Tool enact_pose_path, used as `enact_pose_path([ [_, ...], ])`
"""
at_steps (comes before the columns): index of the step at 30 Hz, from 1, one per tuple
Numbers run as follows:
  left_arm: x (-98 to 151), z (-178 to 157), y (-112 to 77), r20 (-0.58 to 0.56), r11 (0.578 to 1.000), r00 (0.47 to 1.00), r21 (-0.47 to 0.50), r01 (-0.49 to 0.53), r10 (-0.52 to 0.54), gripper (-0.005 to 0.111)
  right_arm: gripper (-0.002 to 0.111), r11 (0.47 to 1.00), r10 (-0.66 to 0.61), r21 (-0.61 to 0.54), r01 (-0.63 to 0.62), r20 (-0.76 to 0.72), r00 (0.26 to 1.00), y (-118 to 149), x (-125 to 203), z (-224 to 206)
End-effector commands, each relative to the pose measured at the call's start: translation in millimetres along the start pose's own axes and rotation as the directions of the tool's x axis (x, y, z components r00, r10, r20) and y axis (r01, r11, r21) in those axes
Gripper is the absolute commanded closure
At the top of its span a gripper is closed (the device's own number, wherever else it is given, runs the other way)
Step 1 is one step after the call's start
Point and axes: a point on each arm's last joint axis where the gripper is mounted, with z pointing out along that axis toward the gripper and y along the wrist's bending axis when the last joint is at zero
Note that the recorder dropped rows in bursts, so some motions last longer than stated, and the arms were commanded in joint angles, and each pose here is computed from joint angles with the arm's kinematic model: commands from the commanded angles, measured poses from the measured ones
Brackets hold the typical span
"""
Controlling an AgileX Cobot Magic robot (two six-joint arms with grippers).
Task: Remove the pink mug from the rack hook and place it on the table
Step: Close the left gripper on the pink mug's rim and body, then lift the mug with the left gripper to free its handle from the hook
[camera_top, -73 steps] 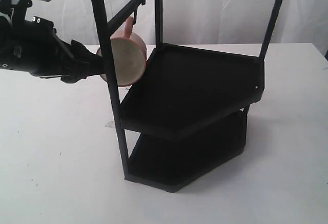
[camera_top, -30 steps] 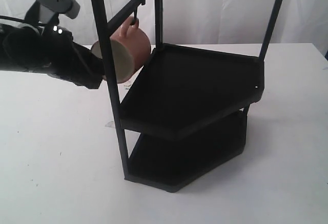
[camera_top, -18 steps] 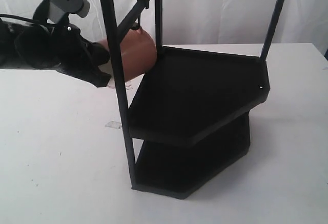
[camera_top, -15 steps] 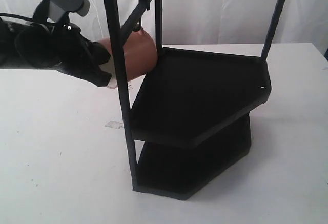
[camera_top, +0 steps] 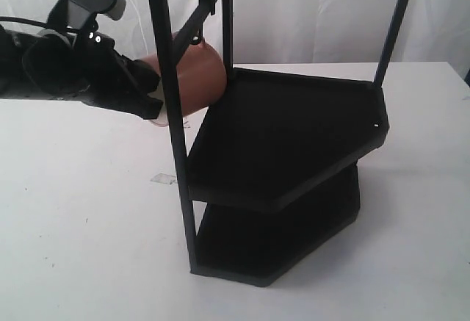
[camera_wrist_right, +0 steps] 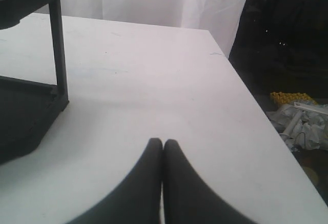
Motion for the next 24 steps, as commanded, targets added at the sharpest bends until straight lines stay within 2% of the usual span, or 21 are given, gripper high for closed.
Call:
enact_pose_path([
  [1, 4.8, 1.8, -4.6, -0.032, 0.999, 0.999, 0.036, 0.034, -0.033, 0.107, 0.108, 1.0, 0.005, -0.002, -0.005, 0.008, 1.0, 0.3, 0.6, 0.0],
  [16, 3.0, 1.9, -1.7, -0.012, 0.999, 0.999, 0.006, 0.036, -0.036, 0.107, 0.108, 1.0, 0.005, -0.002, -0.005, 0.008, 1.0, 0.3, 0.6, 0.0],
  [24, -12.4, -22.5, -1.7, 0.074, 1.0, 0.997, -0.017, 0.024, -0.023, 0.107, 0.108, 1.0, 0.005, -0.002, -0.005, 0.008, 1.0, 0.3, 0.6, 0.0],
])
